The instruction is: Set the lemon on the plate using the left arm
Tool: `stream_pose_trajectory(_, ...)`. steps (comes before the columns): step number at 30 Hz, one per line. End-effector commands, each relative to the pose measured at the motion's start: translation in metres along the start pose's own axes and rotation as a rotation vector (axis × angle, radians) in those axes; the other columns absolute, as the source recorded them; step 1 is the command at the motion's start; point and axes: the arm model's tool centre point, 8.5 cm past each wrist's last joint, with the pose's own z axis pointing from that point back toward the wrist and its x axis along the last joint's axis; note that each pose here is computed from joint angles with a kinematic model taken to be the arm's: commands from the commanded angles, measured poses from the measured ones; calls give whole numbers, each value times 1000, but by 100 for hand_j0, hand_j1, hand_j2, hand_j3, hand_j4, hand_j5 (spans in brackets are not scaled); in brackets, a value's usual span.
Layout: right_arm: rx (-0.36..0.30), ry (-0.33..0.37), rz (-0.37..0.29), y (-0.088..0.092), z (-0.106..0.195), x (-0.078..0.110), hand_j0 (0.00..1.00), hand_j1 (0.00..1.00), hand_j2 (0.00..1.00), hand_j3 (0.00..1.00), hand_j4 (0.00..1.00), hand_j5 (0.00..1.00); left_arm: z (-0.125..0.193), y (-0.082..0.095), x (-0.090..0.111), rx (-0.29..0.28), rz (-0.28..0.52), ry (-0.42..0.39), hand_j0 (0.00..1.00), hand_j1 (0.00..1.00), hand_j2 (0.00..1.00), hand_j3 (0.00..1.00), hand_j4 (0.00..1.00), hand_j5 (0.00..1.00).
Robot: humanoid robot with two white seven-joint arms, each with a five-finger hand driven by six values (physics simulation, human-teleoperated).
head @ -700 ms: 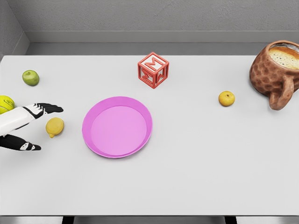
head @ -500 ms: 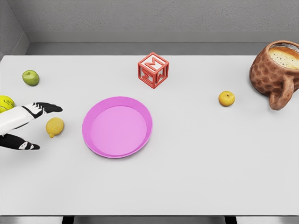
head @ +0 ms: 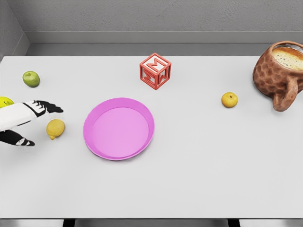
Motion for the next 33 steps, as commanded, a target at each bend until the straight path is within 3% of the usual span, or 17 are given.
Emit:
stream_pose_trajectory(1,0,0,0,0,0,0,100,100,100,100,100,100,0,-11,-9,-27,10,34,100,100,100,100,100,100)
stream_pose_trajectory(5,0,0,0,0,0,0,100,100,100,100,100,100,-3,-15,-10,-74,-29,51,100,100,100,100,100,100)
stream_pose_trajectory(8,0,0,0,0,0,0,100,100,100,100,100,100,-33,-19,1,-139,-73,-8,100,100,100,100,100,100)
stream_pose_trajectory(11,0,0,0,0,0,0,100,100,100,100,100,100,-38,-7,2,-115,-96,-14,100,100,100,100,100,100)
stream_pose_trajectory(18,0,0,0,0,0,0,100,100,100,100,100,100,-48,-14,6,-131,-101,-27,100,100,100,100,100,100)
stream_pose_trajectory(21,0,0,0,0,0,0,100,100,100,100,100,100,-46,-17,-1,-165,-132,11,100,100,100,100,100,100)
stream_pose_trajectory(33,0,0,0,0,0,0,100,100,100,100,100,100,-49,-19,-6,-179,-146,27,100,100,100,100,100,100)
